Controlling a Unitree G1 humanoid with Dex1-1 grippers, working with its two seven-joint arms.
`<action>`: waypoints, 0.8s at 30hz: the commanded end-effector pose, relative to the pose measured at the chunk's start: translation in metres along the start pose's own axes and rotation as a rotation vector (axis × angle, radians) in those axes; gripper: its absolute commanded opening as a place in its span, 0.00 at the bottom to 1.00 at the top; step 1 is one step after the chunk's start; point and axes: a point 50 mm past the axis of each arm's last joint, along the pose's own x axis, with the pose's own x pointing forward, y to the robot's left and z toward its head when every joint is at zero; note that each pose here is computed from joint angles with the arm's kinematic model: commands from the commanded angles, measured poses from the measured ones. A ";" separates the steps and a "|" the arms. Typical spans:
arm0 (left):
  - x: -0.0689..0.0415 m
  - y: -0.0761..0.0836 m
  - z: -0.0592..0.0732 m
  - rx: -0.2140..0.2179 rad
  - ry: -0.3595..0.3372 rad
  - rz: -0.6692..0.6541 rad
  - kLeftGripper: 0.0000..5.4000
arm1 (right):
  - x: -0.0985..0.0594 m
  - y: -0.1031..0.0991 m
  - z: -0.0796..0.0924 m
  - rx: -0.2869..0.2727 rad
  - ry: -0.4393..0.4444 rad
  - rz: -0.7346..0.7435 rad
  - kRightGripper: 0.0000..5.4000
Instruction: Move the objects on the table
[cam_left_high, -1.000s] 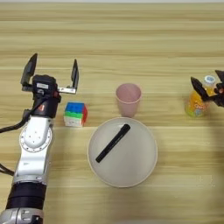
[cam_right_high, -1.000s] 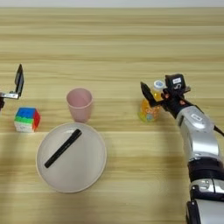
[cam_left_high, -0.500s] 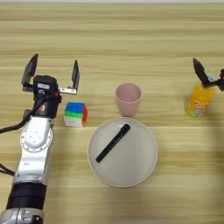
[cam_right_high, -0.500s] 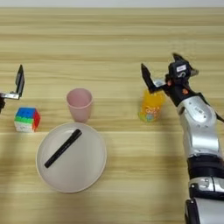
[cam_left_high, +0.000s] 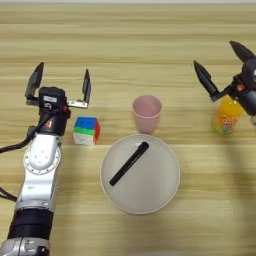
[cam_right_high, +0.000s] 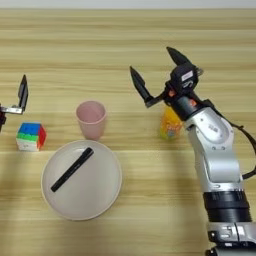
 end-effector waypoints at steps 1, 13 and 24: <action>0.000 0.000 -0.001 0.007 -0.001 -0.004 1.00 | -0.001 0.017 -0.008 0.081 0.039 0.061 0.99; 0.002 0.001 -0.001 0.005 -0.004 0.005 1.00 | -0.007 0.052 -0.049 0.169 0.255 0.181 0.99; 0.001 0.001 -0.001 0.006 -0.004 0.003 1.00 | -0.014 0.070 -0.074 0.190 0.402 0.251 0.99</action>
